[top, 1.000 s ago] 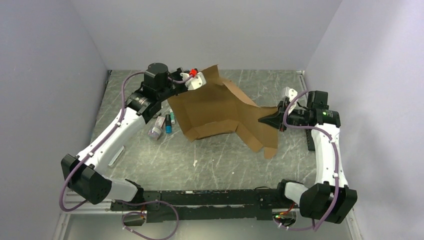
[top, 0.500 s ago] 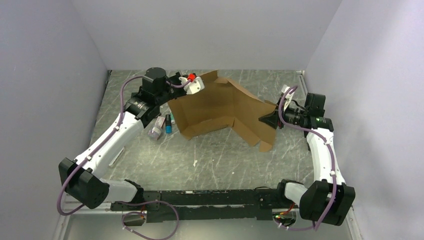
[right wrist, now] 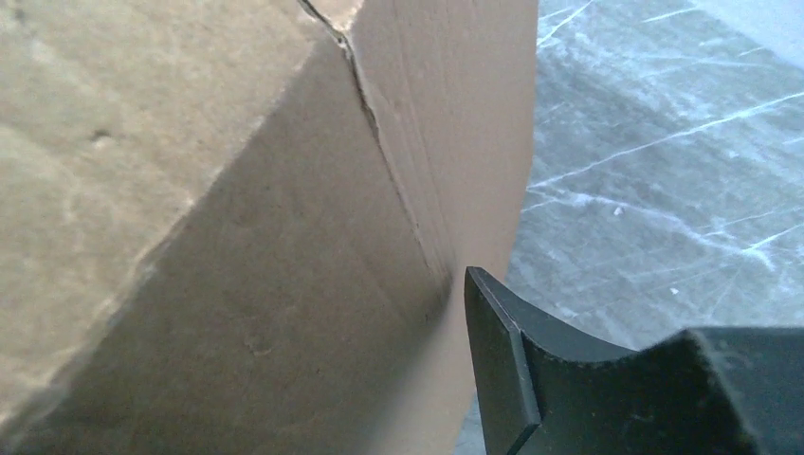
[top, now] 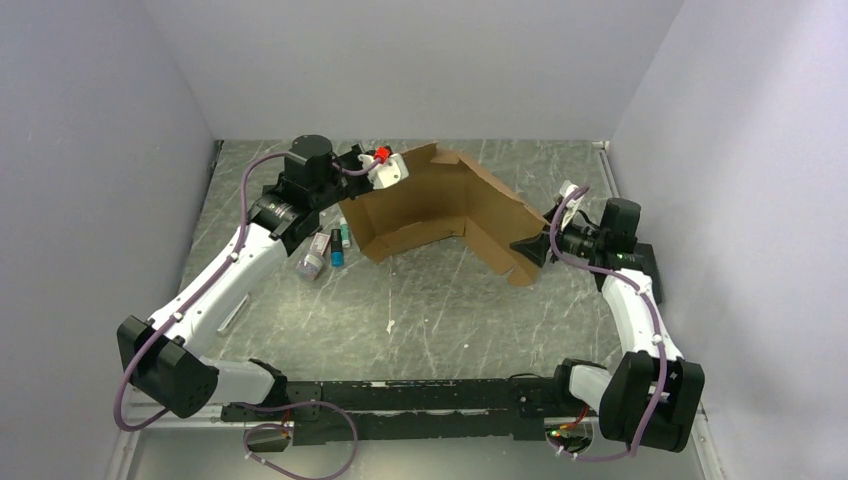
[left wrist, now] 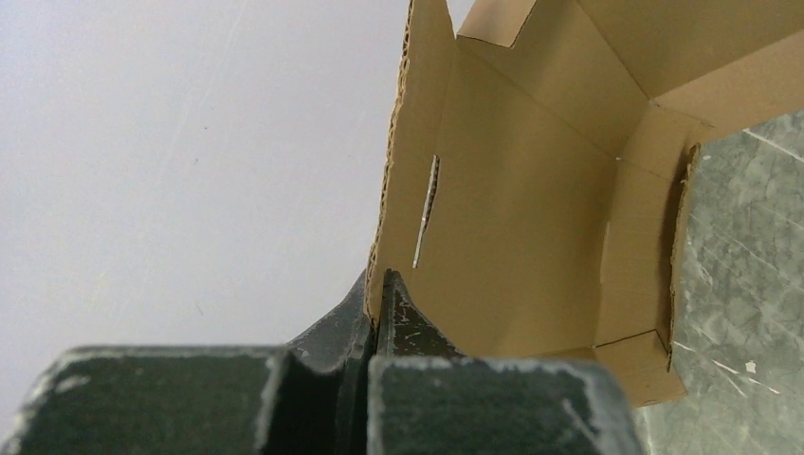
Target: Fold the paper box
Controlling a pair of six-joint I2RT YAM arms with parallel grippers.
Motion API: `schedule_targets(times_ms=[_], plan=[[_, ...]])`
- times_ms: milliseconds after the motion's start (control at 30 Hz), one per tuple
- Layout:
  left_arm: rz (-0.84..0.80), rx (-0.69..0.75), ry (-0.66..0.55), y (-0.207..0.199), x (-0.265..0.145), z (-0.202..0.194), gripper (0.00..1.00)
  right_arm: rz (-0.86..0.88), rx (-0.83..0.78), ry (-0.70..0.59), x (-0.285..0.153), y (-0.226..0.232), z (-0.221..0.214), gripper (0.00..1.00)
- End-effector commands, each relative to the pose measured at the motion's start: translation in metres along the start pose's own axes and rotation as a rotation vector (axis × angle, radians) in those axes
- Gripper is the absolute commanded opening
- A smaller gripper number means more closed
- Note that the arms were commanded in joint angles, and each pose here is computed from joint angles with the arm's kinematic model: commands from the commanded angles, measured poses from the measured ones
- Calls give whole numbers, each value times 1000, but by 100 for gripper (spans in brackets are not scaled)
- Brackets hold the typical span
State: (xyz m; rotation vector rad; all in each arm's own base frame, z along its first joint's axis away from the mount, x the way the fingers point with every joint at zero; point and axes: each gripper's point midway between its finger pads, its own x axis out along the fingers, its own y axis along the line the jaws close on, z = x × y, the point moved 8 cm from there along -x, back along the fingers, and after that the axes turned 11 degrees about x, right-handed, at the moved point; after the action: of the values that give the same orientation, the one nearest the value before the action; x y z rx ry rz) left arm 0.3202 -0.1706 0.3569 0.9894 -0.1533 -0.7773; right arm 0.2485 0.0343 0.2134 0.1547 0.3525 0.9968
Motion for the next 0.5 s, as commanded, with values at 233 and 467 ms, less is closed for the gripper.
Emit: schedule_targets(times_ms=[233,467], plan=[[32,-27,-82,11,-7,16,0,-28,-220,-150,10,-15,19,60],[33,-26,-77,11,-8,16,0,13,-252,-135,11,-13,17,29]])
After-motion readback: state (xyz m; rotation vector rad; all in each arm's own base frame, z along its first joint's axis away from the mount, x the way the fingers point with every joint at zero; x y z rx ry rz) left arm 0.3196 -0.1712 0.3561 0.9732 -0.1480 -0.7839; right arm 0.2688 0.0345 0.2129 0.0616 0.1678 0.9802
